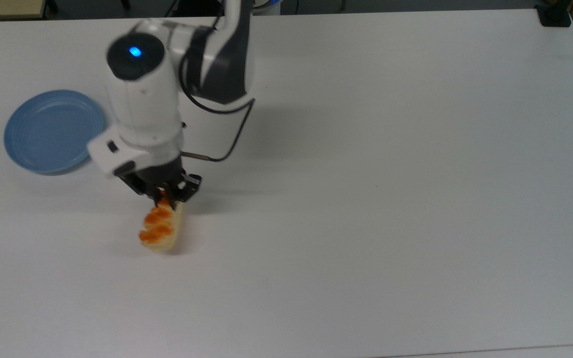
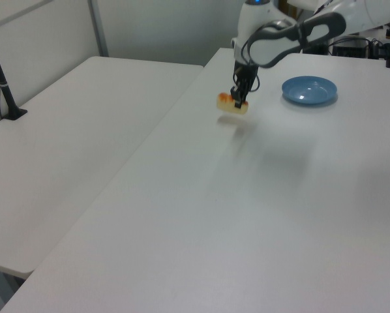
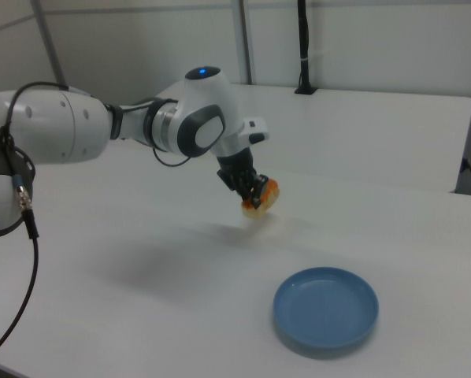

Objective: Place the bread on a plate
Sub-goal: 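Carry the bread roll over the light blue plate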

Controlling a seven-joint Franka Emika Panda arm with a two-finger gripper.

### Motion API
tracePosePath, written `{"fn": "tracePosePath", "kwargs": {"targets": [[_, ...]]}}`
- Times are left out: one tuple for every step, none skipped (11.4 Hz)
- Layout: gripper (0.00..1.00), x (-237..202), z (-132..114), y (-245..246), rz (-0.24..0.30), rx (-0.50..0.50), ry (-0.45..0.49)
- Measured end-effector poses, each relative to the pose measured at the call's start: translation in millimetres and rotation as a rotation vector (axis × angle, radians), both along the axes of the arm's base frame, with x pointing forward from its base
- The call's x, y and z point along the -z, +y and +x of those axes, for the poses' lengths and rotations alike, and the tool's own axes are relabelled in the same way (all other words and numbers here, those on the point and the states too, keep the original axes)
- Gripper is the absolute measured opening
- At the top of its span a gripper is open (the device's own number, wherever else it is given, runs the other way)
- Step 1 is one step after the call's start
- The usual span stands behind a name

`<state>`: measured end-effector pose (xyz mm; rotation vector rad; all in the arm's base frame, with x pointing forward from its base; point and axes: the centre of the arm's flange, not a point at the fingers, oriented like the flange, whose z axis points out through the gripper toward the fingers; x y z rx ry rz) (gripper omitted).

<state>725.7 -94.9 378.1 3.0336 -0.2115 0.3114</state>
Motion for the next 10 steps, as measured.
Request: {"fn": "tracePosePath", "kwargs": {"targets": [[0.26, -20.4, -6.5, -16.4, 0.0, 0.021, -0.01], [0.26, -36.7, -15.6, -34.1, -0.025, 0.031, 0.001], [0.26, -47.6, -23.1, -50.1, -0.054, 0.037, 0.009], [0.26, -55.3, -30.6, -68.1, -0.07, 0.031, 0.017], [0.26, -62.1, -40.6, -89.4, -0.077, 0.009, 0.03], [0.26, -66.4, -52.2, -109.0, -0.08, -0.013, 0.044], [0.26, -69.6, -65.2, -129.2, -0.081, -0.027, 0.057], [0.26, -70.0, -77.0, -147.5, -0.081, -0.039, 0.069], [0.26, -65.6, -86.5, -162.3, -0.08, -0.055, 0.086], [0.26, -58.5, -96.1, -177.0, -0.08, -0.082, 0.108]]}}
